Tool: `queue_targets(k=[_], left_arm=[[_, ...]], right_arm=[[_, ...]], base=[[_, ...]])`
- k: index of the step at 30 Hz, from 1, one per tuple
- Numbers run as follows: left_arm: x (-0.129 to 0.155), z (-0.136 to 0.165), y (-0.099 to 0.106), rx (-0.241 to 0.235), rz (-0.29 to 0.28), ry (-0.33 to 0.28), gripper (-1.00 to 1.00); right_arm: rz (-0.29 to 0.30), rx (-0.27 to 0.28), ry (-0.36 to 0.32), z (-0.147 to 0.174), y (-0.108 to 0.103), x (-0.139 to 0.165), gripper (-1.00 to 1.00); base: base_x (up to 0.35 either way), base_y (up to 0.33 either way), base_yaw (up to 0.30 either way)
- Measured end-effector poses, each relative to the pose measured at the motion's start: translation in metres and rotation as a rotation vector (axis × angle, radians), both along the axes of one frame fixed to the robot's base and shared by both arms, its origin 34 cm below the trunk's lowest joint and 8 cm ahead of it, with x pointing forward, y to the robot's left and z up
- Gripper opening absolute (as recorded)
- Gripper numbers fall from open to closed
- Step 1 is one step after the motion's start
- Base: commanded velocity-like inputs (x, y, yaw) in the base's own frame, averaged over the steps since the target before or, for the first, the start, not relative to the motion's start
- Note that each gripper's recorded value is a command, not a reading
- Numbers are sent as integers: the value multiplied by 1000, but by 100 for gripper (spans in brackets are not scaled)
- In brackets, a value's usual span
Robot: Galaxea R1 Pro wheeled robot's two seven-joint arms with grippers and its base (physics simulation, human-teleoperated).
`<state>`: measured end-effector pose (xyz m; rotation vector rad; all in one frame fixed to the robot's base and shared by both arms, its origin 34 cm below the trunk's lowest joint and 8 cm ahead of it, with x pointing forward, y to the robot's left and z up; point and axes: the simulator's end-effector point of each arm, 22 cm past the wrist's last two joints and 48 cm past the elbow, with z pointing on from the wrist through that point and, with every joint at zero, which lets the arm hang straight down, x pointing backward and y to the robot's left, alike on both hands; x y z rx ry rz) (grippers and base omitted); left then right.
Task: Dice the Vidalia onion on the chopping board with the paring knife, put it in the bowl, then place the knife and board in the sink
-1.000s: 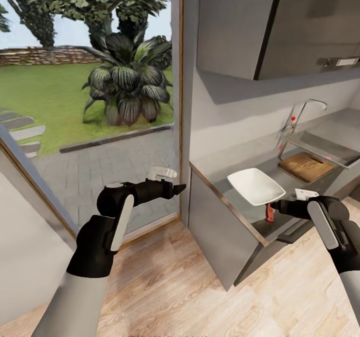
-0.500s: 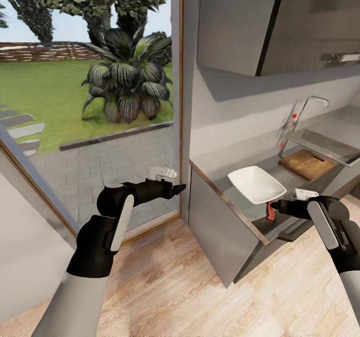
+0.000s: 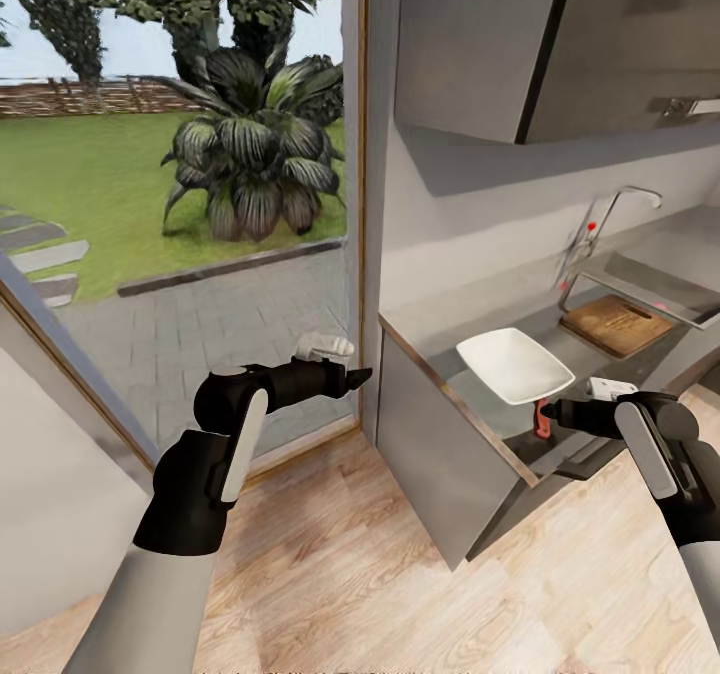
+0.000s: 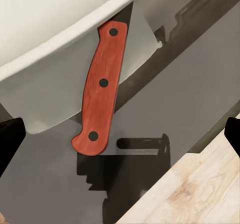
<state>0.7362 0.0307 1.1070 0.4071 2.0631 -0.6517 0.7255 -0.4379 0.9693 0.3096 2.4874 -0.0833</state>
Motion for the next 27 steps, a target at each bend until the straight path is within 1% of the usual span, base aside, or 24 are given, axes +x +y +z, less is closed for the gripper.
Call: queue_targets(k=[27], left_arm=[[2, -15, 0, 0, 0, 24, 100]], right_arm=[[0, 0, 24, -15, 0, -1, 100]], base=[[0, 0, 0]])
